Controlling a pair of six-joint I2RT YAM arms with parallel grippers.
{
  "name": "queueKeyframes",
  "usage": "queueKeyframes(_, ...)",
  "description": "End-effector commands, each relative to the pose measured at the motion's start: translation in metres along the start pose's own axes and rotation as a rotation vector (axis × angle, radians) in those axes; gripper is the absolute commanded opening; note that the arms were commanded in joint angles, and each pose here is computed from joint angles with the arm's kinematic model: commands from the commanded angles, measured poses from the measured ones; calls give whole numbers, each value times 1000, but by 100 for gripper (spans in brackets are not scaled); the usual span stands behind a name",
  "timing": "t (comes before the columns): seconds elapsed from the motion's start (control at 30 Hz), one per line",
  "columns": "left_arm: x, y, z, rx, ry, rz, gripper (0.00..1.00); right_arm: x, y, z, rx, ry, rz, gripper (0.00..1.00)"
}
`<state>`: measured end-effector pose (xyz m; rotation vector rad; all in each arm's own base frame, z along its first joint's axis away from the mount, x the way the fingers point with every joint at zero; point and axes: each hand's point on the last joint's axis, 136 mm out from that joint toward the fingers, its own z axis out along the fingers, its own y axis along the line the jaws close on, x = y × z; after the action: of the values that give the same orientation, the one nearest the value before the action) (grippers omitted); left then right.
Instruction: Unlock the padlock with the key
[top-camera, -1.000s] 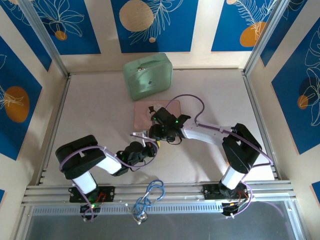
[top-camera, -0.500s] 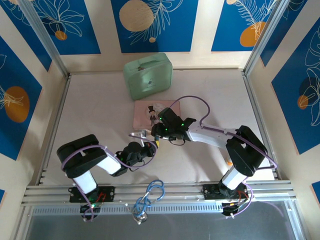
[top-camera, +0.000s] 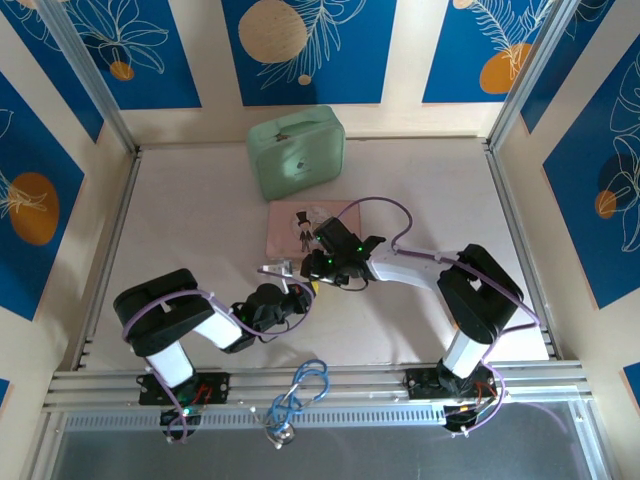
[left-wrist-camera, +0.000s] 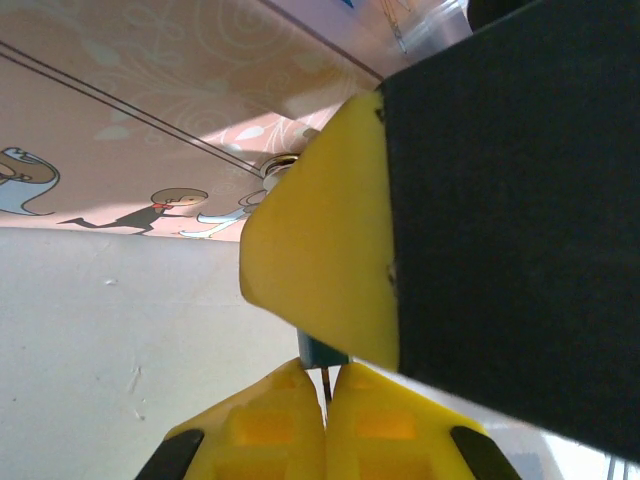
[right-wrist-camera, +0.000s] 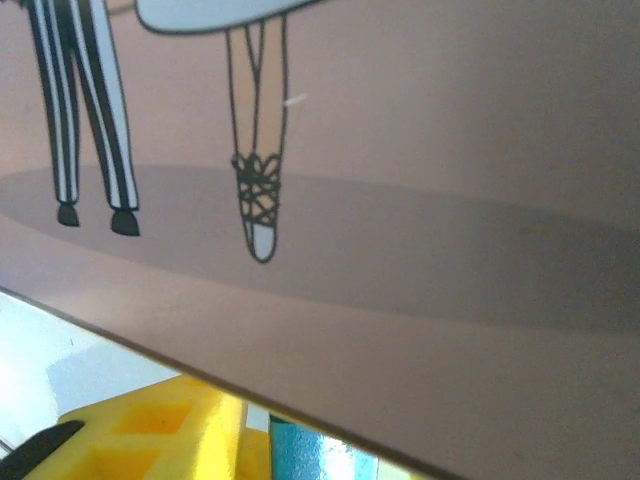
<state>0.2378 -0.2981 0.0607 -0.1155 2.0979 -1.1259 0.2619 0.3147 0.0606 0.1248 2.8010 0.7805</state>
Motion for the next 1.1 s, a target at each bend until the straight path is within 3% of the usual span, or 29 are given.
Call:
queueKeyframes(0.0, -12, -11, 0, 43, -38, -11, 0, 3, -1, 4, -10, 24, 7, 41)
queueKeyframes(0.47, -13, -7, -2, 34, -44, -16, 0, -2, -9, 4, 62, -1, -34, 25)
queueKeyframes(0.63, -13, -6, -2, 27, -44, -13, 0, -2, -5, 0, 75, -12, -50, 6)
queueKeyframes(0.73, -15, -5, -4, 16, -45, -1, 23, -1, -6, -1, 95, -11, -51, 0)
queueKeyframes(0.8, -18, -4, -8, -2, -51, 16, 47, 1, -9, -1, 123, 1, -44, 0)
queueKeyframes(0.83, -19, -4, -9, -10, -54, 24, 53, 2, -11, -1, 140, 8, -38, 0)
queueKeyframes(0.93, -22, 0, -16, -54, -57, 43, 53, 4, -16, -2, 207, 33, -19, 0)
queueKeyframes(1.07, -23, -1, -16, -58, -50, 49, 42, 6, -20, -3, 304, 65, 1, 0)
